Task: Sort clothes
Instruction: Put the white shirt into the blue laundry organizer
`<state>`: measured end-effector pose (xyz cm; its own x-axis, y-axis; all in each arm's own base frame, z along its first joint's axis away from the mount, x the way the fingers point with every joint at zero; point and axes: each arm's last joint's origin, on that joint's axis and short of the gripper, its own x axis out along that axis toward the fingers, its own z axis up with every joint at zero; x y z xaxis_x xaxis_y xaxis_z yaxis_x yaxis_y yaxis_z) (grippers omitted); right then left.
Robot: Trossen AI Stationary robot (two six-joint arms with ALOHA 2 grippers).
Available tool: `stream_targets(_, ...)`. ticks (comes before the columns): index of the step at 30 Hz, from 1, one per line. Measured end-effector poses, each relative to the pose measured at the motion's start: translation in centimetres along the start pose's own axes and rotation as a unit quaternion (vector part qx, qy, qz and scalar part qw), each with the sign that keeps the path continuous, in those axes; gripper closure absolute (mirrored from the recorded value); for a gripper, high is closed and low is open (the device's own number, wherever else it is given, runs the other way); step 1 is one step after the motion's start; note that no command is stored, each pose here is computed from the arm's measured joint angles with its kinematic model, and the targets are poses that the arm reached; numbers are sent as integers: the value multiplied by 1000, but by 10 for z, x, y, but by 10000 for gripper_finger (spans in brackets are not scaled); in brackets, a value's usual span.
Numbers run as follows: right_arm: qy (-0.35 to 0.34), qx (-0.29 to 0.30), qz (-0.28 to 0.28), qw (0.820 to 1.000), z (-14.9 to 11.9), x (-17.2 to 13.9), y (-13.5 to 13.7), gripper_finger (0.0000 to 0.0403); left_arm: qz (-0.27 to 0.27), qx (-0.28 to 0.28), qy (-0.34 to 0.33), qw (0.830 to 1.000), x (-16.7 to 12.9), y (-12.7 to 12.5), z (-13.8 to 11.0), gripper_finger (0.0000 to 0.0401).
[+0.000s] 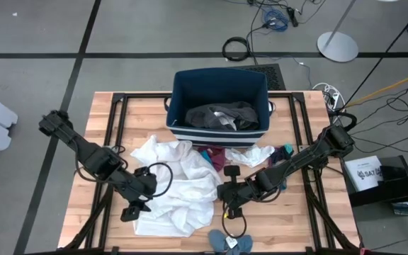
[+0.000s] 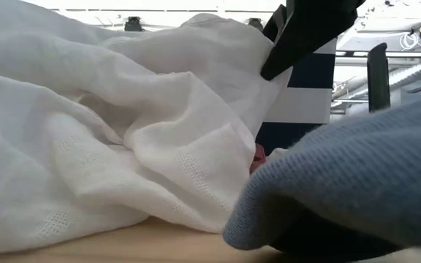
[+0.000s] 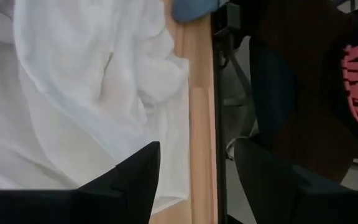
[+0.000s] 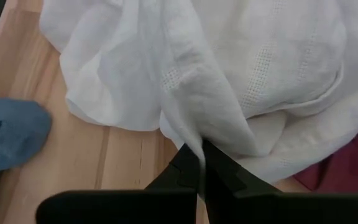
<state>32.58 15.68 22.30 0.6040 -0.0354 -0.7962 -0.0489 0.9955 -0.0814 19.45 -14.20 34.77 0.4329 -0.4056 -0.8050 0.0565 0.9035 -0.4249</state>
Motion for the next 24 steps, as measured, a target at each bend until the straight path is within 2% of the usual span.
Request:
stream_targets(4,0,0,0,1000,0,0,0,403,39,31,-57,997,-13,1,5,186)
stream_targets(8,0,0,0,1000,0,0,0,403,98,51,-97,989,-11,7,9,186)
stream_targets(12,0,0,0,1000,0,0,0,403,116,55,-76,989,5,16,15,186)
stream_targets(17,0,0,0,1000,-1,1,0,403,138,87,-51,985,19,24,23,186)
stream_targets(24,10,-3,-3,1000,-7,4,-1,403,154,74,-37,985,24,44,36,186)
